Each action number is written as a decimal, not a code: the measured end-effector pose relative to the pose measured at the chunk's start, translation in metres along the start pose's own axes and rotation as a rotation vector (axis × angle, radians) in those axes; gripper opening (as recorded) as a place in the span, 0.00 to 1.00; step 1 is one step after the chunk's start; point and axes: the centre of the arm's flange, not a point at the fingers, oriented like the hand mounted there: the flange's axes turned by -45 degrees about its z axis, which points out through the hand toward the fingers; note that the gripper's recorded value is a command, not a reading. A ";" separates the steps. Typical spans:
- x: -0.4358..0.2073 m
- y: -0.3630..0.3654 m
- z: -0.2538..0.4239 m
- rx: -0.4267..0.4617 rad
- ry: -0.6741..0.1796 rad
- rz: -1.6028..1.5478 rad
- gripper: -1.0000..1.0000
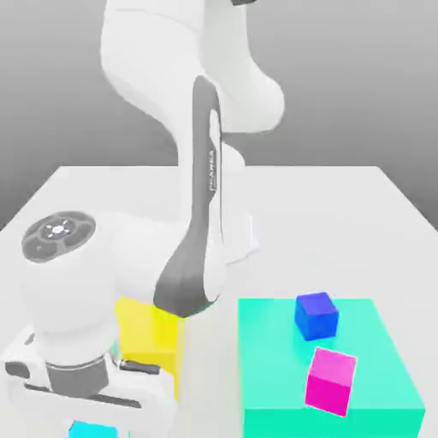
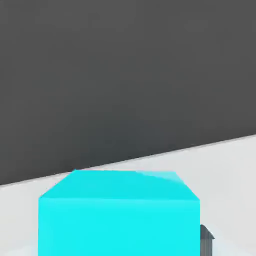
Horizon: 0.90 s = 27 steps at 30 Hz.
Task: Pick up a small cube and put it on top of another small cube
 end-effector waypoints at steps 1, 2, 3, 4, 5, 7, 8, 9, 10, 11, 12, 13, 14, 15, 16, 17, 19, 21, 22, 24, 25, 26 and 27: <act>-0.003 -0.011 -0.011 0.007 -0.001 -0.023 0.00; -0.007 -0.027 -0.022 0.016 -0.001 -0.059 0.00; -0.012 -0.044 -0.031 0.025 -0.002 -0.097 0.00; -0.018 -0.062 -0.041 0.033 -0.003 -0.139 0.00; -0.025 -0.079 -0.050 0.041 -0.004 -0.181 0.00; -0.042 -0.112 -0.068 0.052 -0.006 -0.267 0.00; -0.052 -0.130 -0.076 0.055 -0.006 -0.314 0.00; -0.063 -0.152 -0.084 0.058 -0.007 -0.373 0.00; -0.075 -0.168 -0.092 0.059 -0.008 -0.420 0.00; -0.088 -0.186 -0.100 0.058 -0.009 -0.475 0.00; -0.101 -0.202 -0.107 0.056 -0.009 -0.526 0.00; -0.112 -0.210 -0.114 0.053 -0.009 -0.561 0.00; -0.124 -0.217 -0.121 0.049 -0.008 -0.596 0.00; -0.136 -0.225 -0.127 0.044 -0.007 -0.632 0.00; -0.149 -0.233 -0.133 0.037 -0.006 -0.672 0.00; -0.163 -0.241 -0.139 0.029 -0.005 -0.714 0.00; -0.186 -0.254 -0.143 0.011 -0.003 -0.785 0.00; -0.193 -0.259 -0.125 0.004 -0.002 -0.808 0.00; -0.194 -0.259 -0.113 0.002 -0.002 -0.811 0.00; -0.195 -0.259 -0.090 0.001 -0.001 -0.814 1.00; -0.195 -0.259 -0.090 0.001 -0.001 -0.814 1.00; -0.195 -0.259 -0.090 0.001 -0.001 -0.814 1.00; -0.195 -0.259 -0.090 0.001 -0.001 -0.814 1.00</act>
